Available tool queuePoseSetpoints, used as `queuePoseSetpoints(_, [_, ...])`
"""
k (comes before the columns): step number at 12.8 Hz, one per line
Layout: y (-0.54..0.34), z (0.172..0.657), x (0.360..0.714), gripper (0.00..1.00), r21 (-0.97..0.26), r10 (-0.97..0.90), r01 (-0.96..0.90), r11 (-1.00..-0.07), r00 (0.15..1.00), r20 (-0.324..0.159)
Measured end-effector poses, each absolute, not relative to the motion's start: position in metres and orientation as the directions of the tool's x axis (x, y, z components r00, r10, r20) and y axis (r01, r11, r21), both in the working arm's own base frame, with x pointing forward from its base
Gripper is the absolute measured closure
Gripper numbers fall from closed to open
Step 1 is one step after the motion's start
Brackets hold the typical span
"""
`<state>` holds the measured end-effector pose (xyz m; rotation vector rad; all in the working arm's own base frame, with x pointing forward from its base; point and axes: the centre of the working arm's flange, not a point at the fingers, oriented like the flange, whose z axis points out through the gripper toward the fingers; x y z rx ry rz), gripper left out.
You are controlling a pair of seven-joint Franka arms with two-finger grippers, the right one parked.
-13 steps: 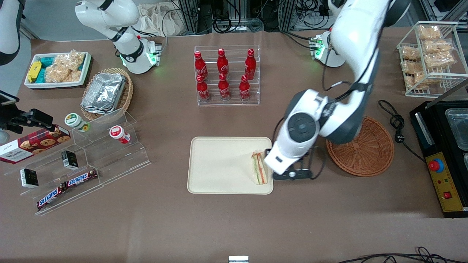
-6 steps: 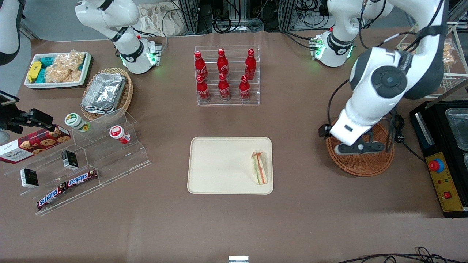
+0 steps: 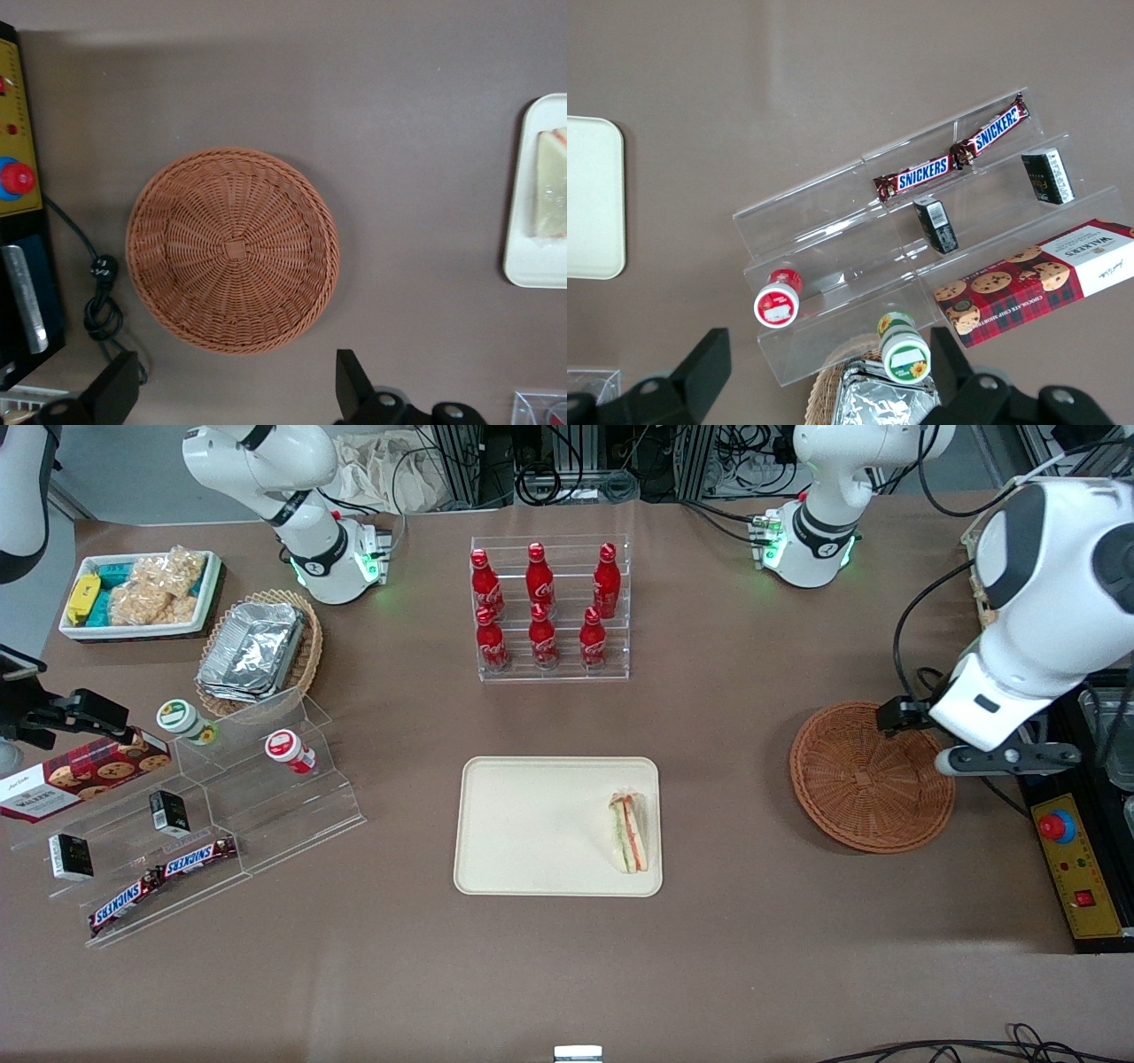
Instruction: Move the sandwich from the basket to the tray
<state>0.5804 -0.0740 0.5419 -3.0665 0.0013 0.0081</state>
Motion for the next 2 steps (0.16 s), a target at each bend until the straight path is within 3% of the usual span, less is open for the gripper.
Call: queuePoseSetpoints(2, [-0.056,0.56,0.594,0.0,-0.068,0.034,0.033,-0.997,0.999,-0.003])
